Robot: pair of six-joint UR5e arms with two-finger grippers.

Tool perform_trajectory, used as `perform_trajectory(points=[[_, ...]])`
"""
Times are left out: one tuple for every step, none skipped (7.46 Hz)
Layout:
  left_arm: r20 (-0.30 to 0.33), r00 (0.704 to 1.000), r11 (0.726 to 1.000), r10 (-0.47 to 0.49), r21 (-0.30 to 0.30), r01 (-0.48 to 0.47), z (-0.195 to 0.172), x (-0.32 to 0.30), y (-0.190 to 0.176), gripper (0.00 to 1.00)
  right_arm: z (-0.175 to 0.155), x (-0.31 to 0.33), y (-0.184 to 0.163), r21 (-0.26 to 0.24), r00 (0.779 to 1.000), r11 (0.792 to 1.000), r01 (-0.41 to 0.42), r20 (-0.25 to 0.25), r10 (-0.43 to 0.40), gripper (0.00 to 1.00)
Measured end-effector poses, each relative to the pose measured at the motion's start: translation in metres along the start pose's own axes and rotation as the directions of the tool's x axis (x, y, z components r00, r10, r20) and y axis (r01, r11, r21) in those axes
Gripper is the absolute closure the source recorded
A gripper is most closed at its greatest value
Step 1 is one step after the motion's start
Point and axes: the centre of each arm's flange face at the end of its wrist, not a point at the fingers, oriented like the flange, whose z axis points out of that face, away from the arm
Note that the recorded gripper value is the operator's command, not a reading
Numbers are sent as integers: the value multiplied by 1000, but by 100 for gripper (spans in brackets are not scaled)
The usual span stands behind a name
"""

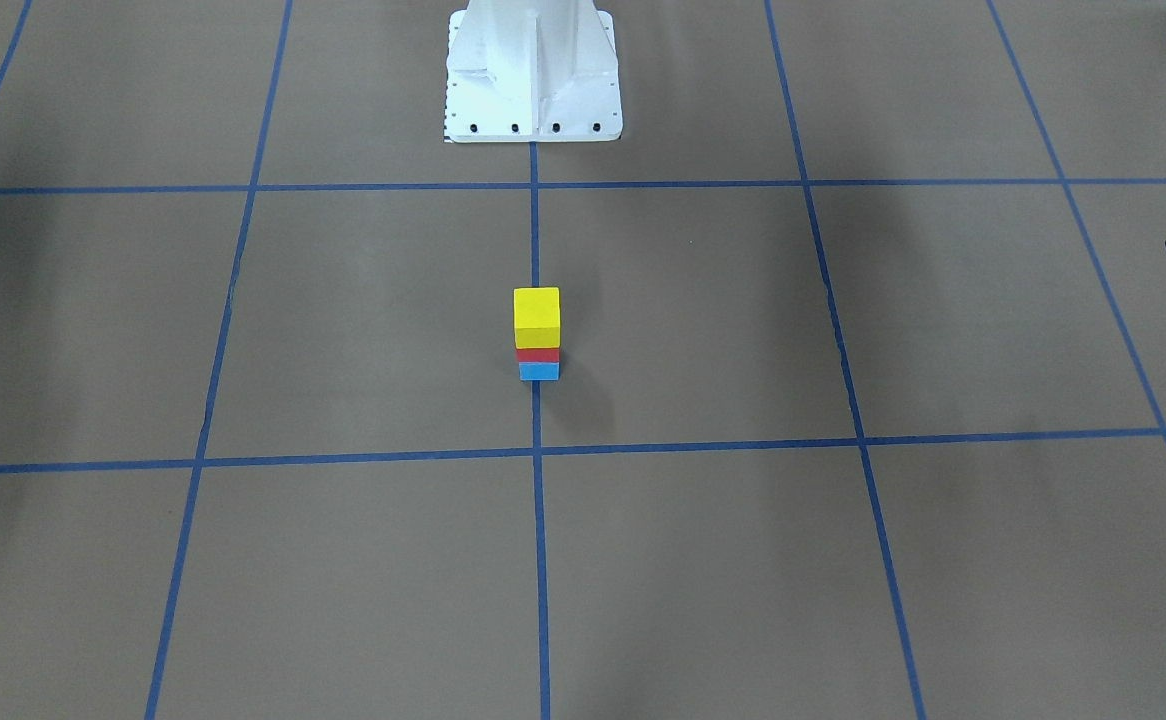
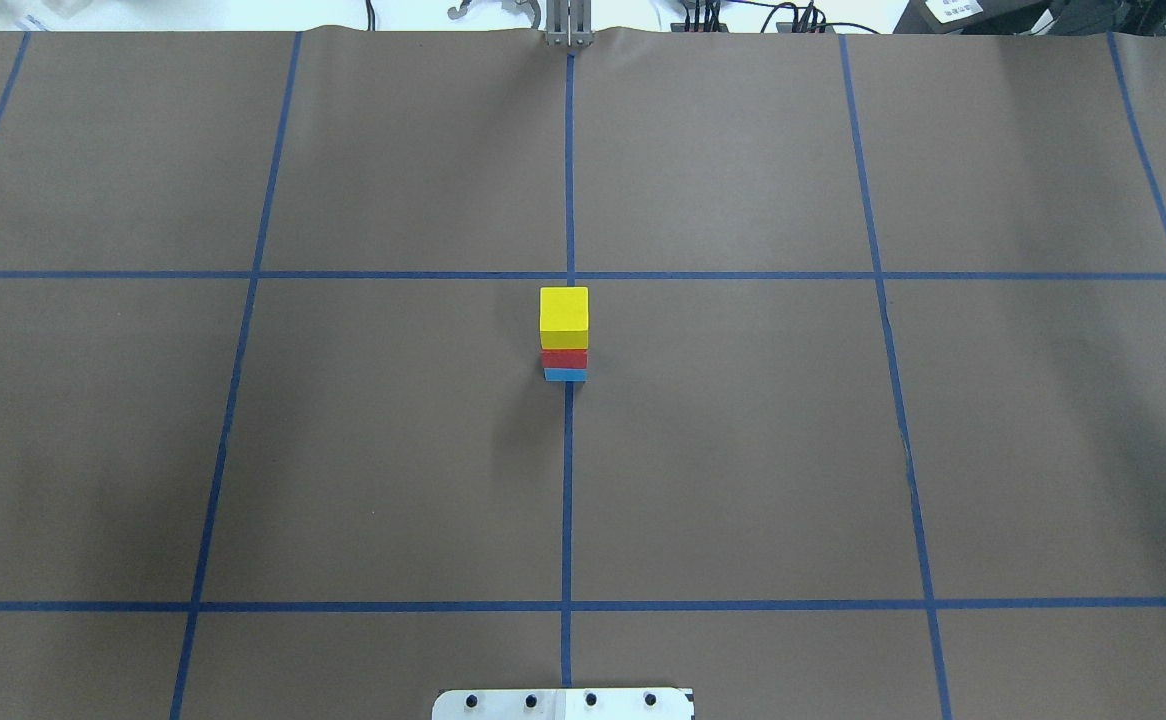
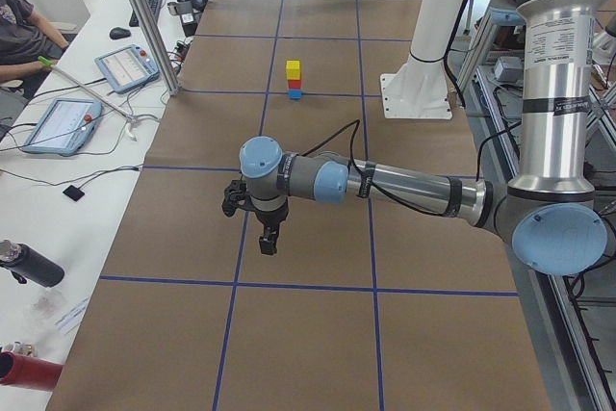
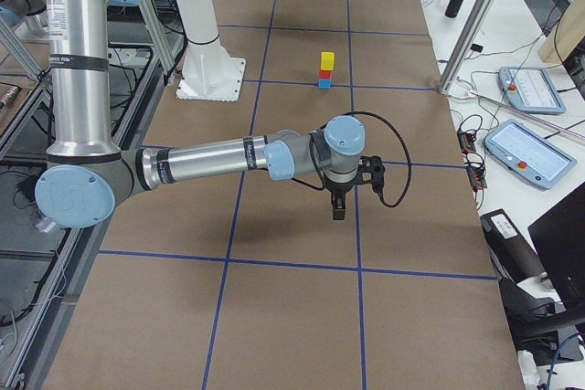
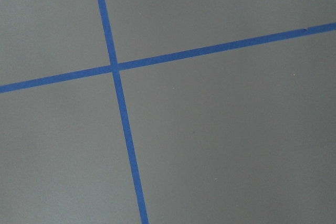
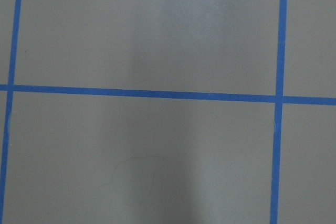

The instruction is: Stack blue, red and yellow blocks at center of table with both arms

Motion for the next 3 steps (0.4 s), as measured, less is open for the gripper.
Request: perform_trajectory(points=[[0, 1000, 1000, -13, 0, 13, 0, -1, 0, 1, 0, 1, 0, 3, 1000, 1000, 1, -13, -1, 0], [0, 1000, 1000, -19, 0, 19, 0, -2, 1, 1, 1, 2, 0, 3, 1000, 1000, 4, -27, -4, 0], [0, 1000, 1000, -20, 0, 20, 0, -3, 1, 1, 4, 5, 0, -2, 999, 1000, 15, -46, -15, 0]])
